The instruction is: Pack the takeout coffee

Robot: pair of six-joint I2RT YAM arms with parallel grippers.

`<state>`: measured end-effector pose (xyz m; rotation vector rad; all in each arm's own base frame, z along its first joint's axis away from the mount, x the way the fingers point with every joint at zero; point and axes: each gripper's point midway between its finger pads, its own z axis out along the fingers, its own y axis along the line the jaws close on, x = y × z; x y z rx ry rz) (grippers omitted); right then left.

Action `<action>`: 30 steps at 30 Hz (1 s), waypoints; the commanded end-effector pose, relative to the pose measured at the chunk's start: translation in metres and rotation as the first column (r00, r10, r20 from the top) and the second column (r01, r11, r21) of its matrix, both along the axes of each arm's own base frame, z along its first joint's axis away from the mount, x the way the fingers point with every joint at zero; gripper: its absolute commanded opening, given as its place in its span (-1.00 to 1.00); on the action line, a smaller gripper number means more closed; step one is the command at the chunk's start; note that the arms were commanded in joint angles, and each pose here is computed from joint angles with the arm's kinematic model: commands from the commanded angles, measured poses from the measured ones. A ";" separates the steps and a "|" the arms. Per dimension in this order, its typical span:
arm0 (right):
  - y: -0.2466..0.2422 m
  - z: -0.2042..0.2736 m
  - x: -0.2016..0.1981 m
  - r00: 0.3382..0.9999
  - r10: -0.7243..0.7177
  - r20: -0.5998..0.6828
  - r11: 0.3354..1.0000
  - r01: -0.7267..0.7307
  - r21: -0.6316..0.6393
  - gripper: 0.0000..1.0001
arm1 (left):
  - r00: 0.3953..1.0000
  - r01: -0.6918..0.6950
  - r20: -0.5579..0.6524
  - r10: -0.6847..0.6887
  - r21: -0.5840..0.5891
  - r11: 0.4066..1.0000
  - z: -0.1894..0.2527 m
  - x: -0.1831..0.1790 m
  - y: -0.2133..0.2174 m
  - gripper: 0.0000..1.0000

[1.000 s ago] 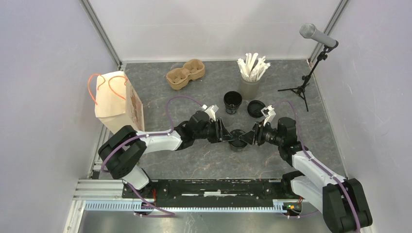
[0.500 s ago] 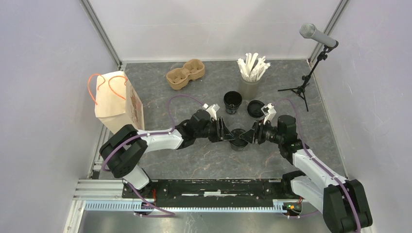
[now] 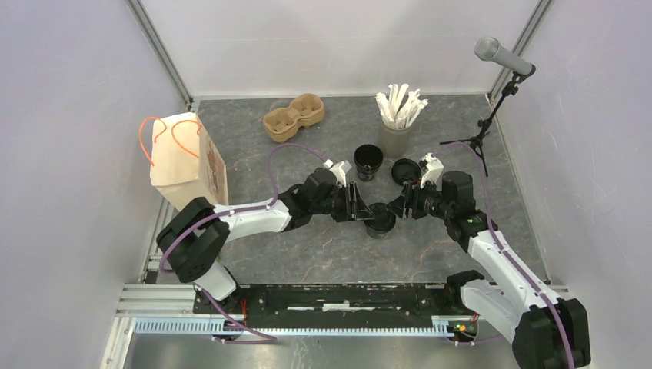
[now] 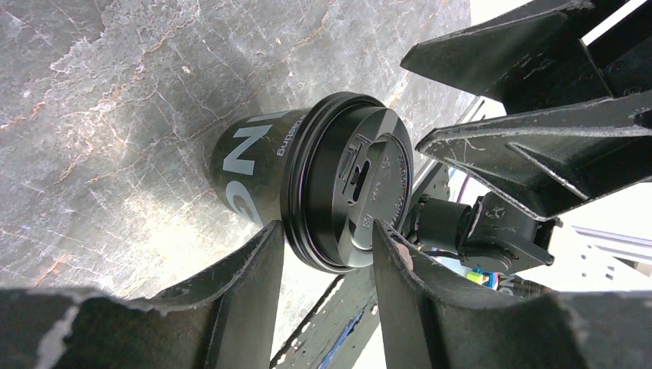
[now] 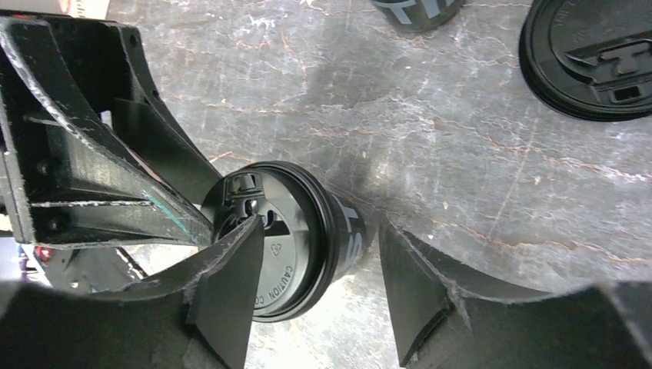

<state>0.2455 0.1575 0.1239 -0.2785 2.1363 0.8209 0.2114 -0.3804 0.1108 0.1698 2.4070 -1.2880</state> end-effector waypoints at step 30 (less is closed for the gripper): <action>-0.005 -0.044 -0.024 1.000 0.001 0.020 0.969 0.004 -0.247 -0.24 | 0.999 -0.036 -0.020 0.036 -0.020 0.999 -0.016 -0.013 -0.008 -0.21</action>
